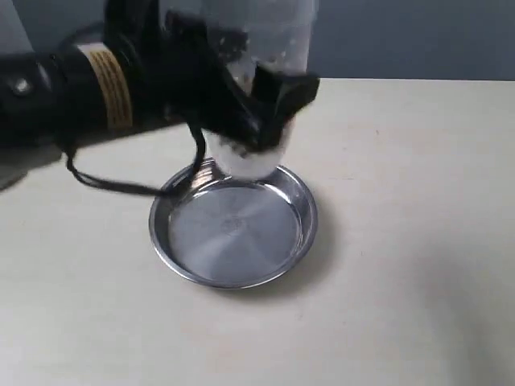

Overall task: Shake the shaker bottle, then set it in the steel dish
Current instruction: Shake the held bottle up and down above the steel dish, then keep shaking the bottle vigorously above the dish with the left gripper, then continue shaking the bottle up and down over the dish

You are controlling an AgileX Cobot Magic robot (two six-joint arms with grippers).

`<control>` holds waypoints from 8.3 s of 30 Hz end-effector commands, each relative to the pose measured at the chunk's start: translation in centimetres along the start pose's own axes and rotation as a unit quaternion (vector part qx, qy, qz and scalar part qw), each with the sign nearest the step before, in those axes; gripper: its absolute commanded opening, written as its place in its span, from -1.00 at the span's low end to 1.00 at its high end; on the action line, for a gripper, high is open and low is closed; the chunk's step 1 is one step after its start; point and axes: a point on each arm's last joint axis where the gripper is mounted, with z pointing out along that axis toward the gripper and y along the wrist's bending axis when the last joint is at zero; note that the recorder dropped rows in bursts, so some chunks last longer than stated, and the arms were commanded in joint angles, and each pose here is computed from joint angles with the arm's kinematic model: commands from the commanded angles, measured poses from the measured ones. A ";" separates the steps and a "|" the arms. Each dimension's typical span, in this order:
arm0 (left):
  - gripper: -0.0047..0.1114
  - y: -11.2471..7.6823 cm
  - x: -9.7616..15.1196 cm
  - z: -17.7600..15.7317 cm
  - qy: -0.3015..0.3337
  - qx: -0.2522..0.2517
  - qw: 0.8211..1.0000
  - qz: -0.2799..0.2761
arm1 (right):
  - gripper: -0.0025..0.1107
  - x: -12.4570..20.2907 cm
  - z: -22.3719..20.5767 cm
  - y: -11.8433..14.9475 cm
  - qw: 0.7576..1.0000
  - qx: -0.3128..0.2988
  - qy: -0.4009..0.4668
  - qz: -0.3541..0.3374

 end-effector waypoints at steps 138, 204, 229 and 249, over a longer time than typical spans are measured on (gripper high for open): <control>-0.91 3.5 7.4 1.8 0.050 -0.098 0.988 -0.104 | -0.97 -0.1 0.0 0.0 1.000 0.001 -0.006 -0.001; -0.91 1.5 6.6 1.8 0.041 -0.043 0.998 -0.020 | -0.97 -0.1 0.0 0.0 1.000 0.001 -0.006 -0.001; -0.91 1.3 6.4 0.7 0.041 -0.044 0.998 -0.028 | -0.97 -0.1 0.0 0.0 1.000 0.001 -0.006 -0.001; -0.91 0.8 0.7 -1.5 -0.017 -0.037 0.999 0.024 | -0.97 -0.1 0.0 0.0 1.000 0.001 -0.006 -0.001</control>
